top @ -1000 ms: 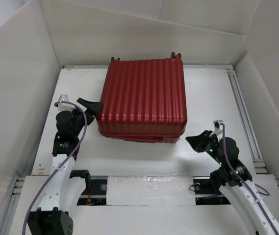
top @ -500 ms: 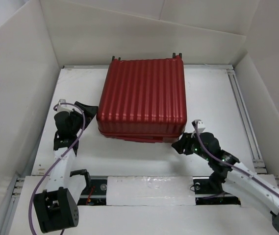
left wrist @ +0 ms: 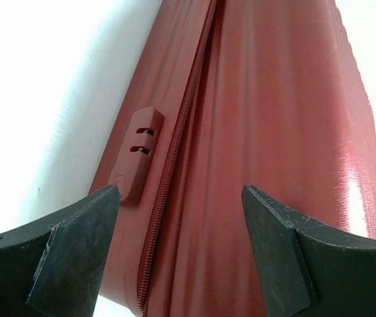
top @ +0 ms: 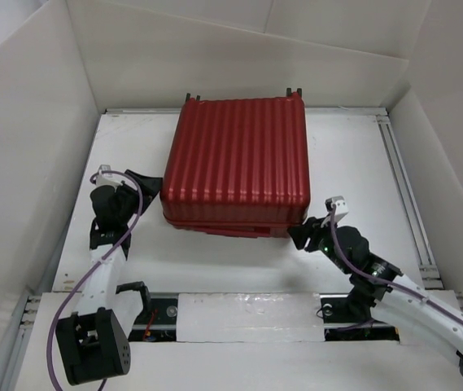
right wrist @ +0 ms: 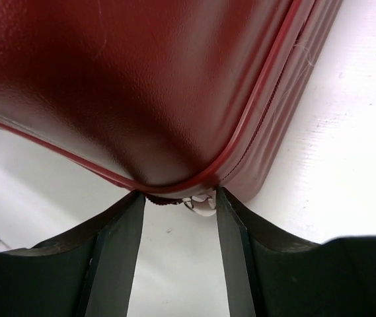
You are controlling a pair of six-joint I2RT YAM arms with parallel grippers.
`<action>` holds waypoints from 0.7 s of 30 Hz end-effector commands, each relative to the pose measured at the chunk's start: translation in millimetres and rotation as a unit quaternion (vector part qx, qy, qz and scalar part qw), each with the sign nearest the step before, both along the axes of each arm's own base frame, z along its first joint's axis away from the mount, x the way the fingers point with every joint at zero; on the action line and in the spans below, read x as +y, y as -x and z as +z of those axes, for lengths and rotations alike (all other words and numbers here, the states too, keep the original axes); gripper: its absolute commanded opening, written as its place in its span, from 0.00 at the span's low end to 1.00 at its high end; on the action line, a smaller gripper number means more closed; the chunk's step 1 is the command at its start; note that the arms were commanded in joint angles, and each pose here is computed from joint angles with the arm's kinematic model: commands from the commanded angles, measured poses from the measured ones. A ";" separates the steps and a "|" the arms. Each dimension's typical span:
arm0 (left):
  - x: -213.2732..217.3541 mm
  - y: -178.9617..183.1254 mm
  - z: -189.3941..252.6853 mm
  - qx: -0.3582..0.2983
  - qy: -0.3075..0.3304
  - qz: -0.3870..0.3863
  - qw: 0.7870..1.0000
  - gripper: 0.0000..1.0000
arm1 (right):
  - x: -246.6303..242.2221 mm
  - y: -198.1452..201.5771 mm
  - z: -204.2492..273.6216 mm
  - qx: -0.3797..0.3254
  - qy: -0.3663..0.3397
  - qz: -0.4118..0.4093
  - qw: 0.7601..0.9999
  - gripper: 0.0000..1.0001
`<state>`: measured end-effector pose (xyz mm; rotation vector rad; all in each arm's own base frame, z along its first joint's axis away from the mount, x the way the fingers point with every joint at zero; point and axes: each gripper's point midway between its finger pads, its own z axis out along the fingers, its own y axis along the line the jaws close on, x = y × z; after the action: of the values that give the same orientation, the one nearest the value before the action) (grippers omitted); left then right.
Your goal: Pack the luggage
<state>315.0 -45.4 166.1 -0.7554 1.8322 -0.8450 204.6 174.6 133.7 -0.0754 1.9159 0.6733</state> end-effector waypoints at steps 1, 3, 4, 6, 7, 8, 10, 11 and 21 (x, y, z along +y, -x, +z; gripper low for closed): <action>-14.4 6.4 -2.8 -0.009 0.001 -0.043 0.999 0.71 | -0.4 -17.7 34.1 -0.062 -0.013 -0.026 0.998 0.53; -14.6 6.2 0.2 -0.018 0.003 -0.041 0.999 0.70 | 3.0 -21.5 32.1 -0.061 -0.004 -0.024 0.998 0.53; -18.8 7.5 0.5 -0.019 0.004 -0.050 0.999 0.68 | 4.1 -22.7 30.9 -0.060 -0.003 -0.024 0.998 0.51; -27.7 8.7 1.4 -0.023 0.014 -0.061 0.998 0.65 | 7.7 -23.5 29.6 -0.056 -0.007 -0.021 0.998 0.44; -28.0 10.1 -2.7 -0.018 0.015 -0.061 0.998 0.65 | 8.9 -24.7 30.7 -0.058 -0.009 -0.021 0.998 0.40; -33.4 11.0 0.5 -0.023 0.021 -0.071 0.997 0.62 | 7.7 -25.0 26.8 -0.055 -0.012 -0.026 0.998 0.35; -42.3 17.5 -3.3 -0.029 0.039 -0.094 0.994 0.50 | 5.5 -26.8 33.3 -0.063 -0.036 -0.040 0.997 0.16; -44.2 18.6 -2.5 -0.027 0.047 -0.097 0.994 0.47 | 2.5 -28.0 33.4 -0.064 -0.044 -0.052 0.996 0.10; -117.0 39.3 15.5 -0.054 0.079 -0.154 0.984 0.30 | 68.1 19.6 71.7 -0.001 -0.293 0.040 0.955 0.00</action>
<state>312.1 -86.5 170.1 -0.7438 1.7274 -0.9302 219.2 172.9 122.7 0.2064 1.8310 0.7075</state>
